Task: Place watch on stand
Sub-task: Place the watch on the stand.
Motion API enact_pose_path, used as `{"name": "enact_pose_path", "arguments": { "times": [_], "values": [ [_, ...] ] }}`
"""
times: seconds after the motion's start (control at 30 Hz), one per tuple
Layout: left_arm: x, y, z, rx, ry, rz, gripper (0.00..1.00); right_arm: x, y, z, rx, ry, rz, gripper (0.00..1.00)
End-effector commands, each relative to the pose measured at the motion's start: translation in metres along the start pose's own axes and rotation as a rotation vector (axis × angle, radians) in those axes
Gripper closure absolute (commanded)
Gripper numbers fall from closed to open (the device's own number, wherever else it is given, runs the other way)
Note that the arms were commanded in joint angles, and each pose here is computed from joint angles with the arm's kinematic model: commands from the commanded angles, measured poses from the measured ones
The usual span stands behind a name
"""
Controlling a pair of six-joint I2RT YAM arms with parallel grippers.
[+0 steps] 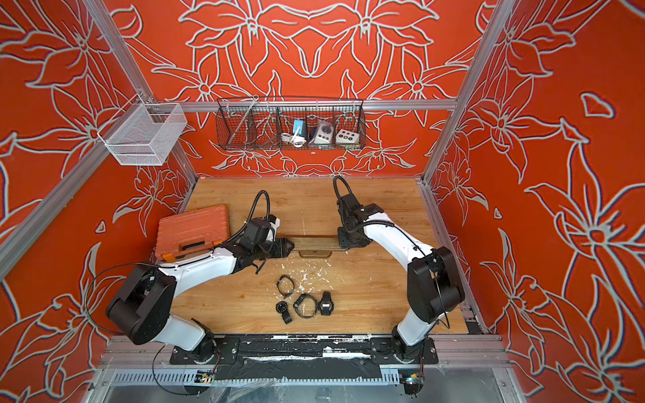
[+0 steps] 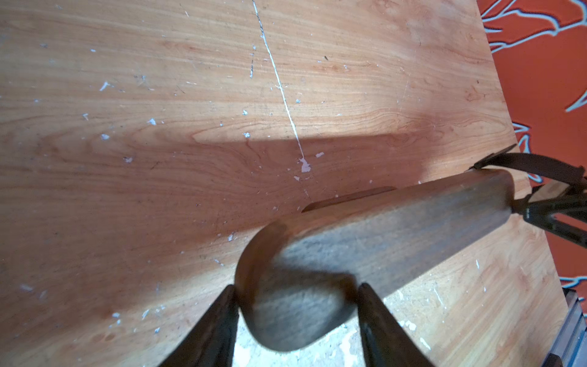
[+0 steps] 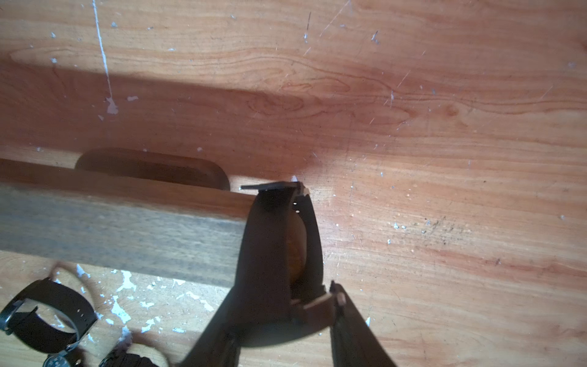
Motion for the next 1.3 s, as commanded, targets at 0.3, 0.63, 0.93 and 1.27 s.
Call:
{"name": "enact_pose_path", "arguments": {
  "times": [0.3, 0.63, 0.93, 1.27],
  "values": [
    [0.01, -0.007, 0.0, -0.017, -0.073, 0.028, 0.42, 0.006, -0.005, 0.001, -0.051, 0.068, -0.009, 0.75],
    [0.007, -0.01, 0.003, -0.032, -0.075, 0.043, 0.44, -0.004, -0.006, 0.009, -0.086, 0.108, -0.028, 0.74],
    [0.006, -0.02, 0.006, -0.062, -0.069, 0.082, 0.46, -0.005, 0.001, 0.009, -0.124, 0.106, -0.065, 0.74],
    [0.02, -0.02, 0.002, -0.092, -0.096, 0.041, 0.43, 0.0, -0.006, 0.006, -0.115, 0.075, -0.019, 0.74]
  ]
}}
Point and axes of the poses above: each gripper's point midway between its finger pads, its own x axis back along the fingers, its own y axis along the line the jaws close on, z = x × y, the point moved 7 cm from there along x, back along the fingers, and after that the axes turned 1 degree about -x, right-handed, at the moved point
